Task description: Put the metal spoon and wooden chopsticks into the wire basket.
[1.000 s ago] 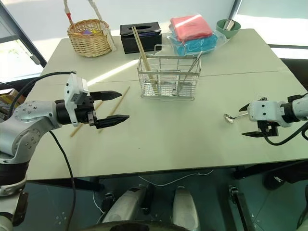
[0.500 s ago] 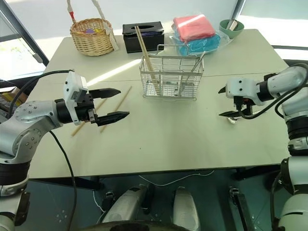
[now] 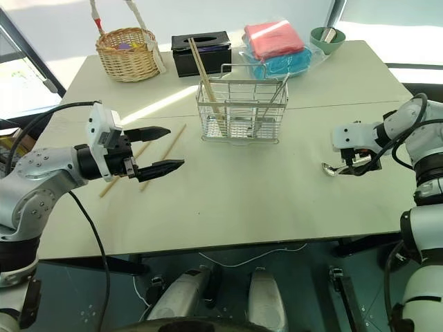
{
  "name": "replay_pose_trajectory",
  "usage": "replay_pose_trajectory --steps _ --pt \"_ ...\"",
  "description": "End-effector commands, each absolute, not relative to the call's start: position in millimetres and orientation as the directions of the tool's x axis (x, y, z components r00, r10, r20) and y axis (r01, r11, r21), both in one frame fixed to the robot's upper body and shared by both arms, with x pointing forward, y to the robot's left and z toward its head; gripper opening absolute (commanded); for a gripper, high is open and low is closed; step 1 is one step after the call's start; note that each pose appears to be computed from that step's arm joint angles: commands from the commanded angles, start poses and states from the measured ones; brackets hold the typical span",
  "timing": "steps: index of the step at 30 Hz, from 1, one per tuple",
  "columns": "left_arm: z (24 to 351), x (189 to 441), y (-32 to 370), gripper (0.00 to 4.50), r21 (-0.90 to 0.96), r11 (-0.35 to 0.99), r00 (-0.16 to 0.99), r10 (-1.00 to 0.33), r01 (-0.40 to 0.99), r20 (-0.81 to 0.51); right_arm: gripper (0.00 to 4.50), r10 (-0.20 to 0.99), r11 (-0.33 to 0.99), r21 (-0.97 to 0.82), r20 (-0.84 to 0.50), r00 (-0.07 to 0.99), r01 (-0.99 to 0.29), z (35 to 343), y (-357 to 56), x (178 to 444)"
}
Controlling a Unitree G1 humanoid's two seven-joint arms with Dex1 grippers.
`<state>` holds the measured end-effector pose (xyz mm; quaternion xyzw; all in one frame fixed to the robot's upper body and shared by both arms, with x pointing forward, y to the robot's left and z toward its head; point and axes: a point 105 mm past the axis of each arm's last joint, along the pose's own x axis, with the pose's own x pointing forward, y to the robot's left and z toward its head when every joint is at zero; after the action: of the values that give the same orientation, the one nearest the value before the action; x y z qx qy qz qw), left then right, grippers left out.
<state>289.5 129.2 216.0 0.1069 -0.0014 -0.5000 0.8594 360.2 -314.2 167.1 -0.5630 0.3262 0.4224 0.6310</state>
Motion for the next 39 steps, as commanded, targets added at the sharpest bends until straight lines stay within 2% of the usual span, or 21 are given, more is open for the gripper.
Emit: replay_pose_trajectory --steps 1,3,8,12,19,24,28,31,35,39 --pt "231 285 131 4.50 0.235 0.481 0.507 -0.859 0.845 -0.064 4.49 0.146 -0.061 -0.483 -0.870 0.470 -0.874 179 -311 366" --pt "231 286 131 4.50 0.237 0.483 0.509 -0.859 0.843 -0.062 4.49 0.149 -0.079 -0.486 -0.869 0.472 -0.870 178 -308 368" --pt "232 286 131 4.50 0.241 0.487 0.513 -0.857 0.840 -0.056 4.49 0.264 -0.031 -0.411 -0.883 0.389 -0.911 174 -289 363" --pt "232 286 133 4.50 0.243 0.493 0.520 -0.853 0.835 -0.055 4.49 0.319 0.012 -0.405 -0.865 0.388 -0.914 181 -284 359" --pt "233 288 134 4.50 0.243 0.498 0.524 -0.850 0.832 -0.051 4.49 0.346 0.070 -0.476 -0.813 0.469 -0.877 195 -289 348" --pt "233 291 132 4.50 0.236 0.485 0.509 -0.860 0.842 -0.049 4.49 0.377 0.250 -0.561 -0.694 0.613 -0.789 206 -279 348" --pt "231 292 129 4.50 0.224 0.458 0.482 -0.874 0.860 -0.064 4.49 0.374 0.414 -0.564 -0.610 0.699 -0.714 195 -267 339" --pt "230 292 125 4.50 0.223 0.429 0.454 -0.888 0.876 -0.075 4.49 0.347 0.476 -0.566 -0.583 0.735 -0.673 182 -258 328" --pt "229 289 118 4.50 0.214 0.368 0.394 -0.914 0.905 -0.093 4.49 0.300 0.628 -0.530 -0.511 0.805 -0.570 164 -246 315" --pt "225 284 112 4.50 0.211 0.307 0.337 -0.933 0.928 -0.123 4.49 0.269 0.675 -0.534 -0.464 0.844 -0.509 159 -238 311"
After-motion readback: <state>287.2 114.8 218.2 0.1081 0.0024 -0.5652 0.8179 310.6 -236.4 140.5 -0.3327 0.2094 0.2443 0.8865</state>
